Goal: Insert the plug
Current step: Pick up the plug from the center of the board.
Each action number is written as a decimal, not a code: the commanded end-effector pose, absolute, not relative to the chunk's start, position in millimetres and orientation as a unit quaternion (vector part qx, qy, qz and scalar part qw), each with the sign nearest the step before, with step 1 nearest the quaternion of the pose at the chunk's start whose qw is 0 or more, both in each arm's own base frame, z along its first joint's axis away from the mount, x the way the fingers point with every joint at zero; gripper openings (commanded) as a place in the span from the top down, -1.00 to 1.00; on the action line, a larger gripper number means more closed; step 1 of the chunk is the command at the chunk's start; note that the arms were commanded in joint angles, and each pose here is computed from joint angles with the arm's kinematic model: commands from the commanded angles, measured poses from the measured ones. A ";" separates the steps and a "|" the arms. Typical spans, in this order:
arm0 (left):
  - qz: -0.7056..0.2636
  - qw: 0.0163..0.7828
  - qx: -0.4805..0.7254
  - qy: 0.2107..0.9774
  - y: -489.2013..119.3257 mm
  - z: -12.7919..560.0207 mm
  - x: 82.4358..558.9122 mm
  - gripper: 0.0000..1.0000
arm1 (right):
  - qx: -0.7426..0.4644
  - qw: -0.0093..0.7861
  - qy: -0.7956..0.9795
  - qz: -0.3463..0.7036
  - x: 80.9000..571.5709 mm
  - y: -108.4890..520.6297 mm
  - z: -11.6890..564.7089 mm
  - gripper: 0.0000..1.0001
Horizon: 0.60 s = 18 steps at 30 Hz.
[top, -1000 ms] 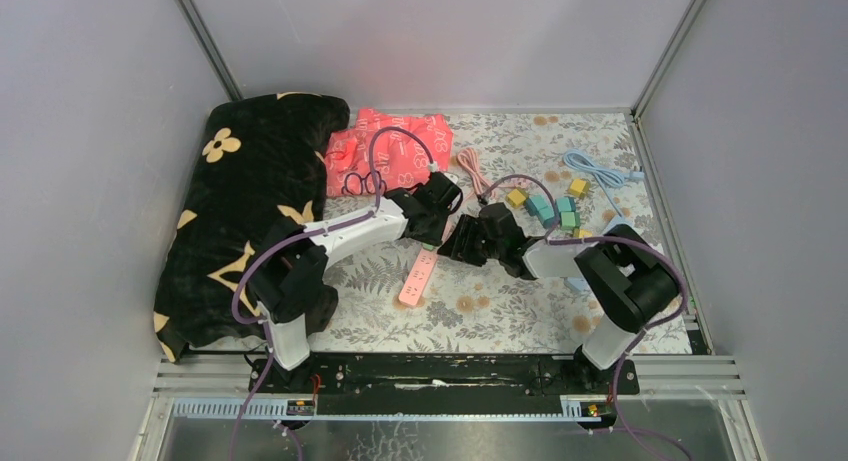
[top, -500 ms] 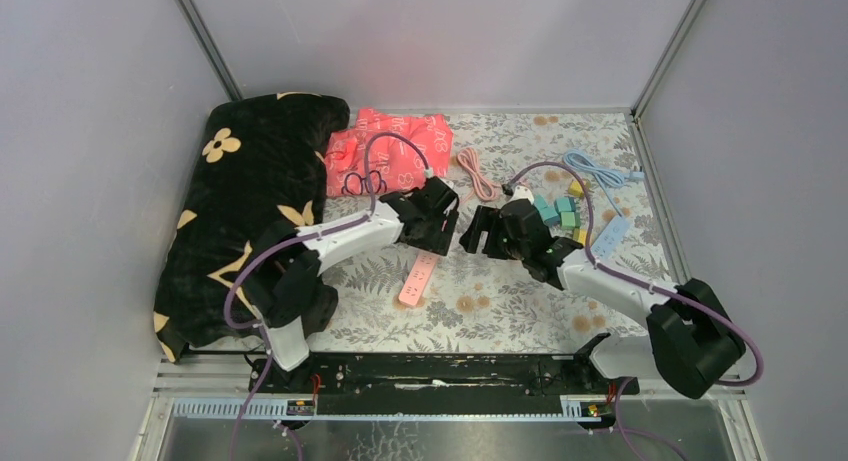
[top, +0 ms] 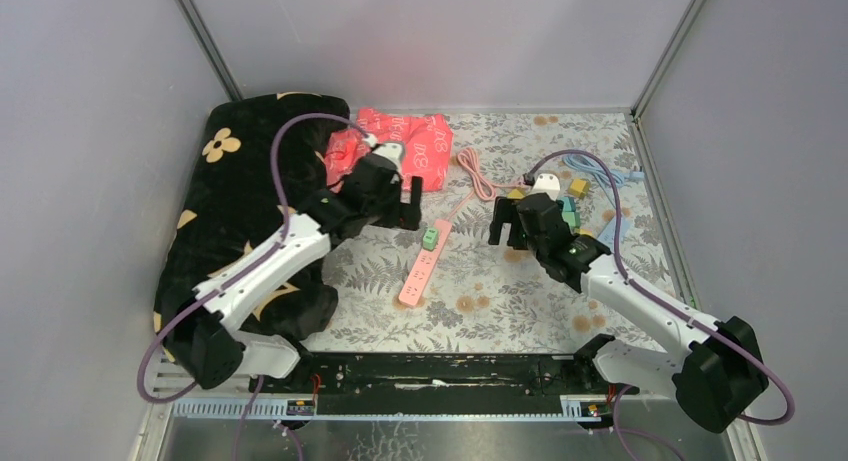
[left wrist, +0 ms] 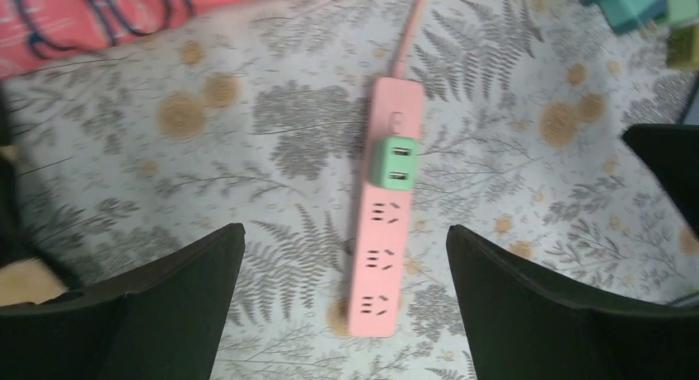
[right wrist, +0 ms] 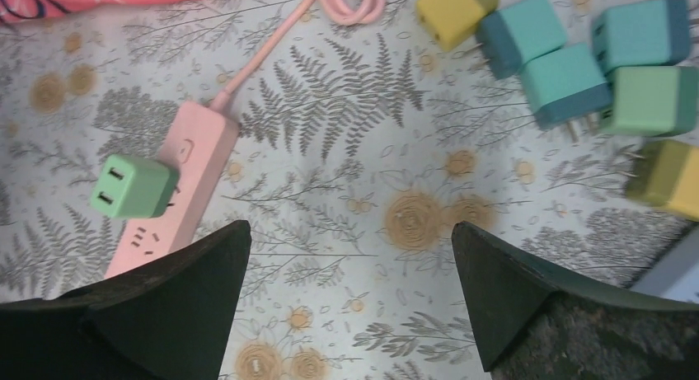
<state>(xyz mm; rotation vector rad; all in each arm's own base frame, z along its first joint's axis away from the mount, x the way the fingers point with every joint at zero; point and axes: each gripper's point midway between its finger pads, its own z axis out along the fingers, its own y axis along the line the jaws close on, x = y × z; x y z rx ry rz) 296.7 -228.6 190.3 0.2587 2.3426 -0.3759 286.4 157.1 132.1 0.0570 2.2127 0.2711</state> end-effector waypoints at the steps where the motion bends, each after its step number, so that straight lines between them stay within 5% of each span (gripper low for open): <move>1: -0.131 0.392 0.096 0.906 -186.8 202.3 295.0 -1.00 | 0.018 0.469 0.882 0.032 299.7 128.6 152.5 -0.99; 9: -0.113 0.469 0.105 0.870 -157.4 228.6 296.3 -1.00 | 0.049 0.430 0.900 -0.058 323.1 85.4 133.0 -0.99; 18: -0.105 0.457 0.125 0.875 -152.8 208.7 287.3 -1.00 | 0.080 0.385 0.918 -0.052 354.3 62.7 104.4 -0.95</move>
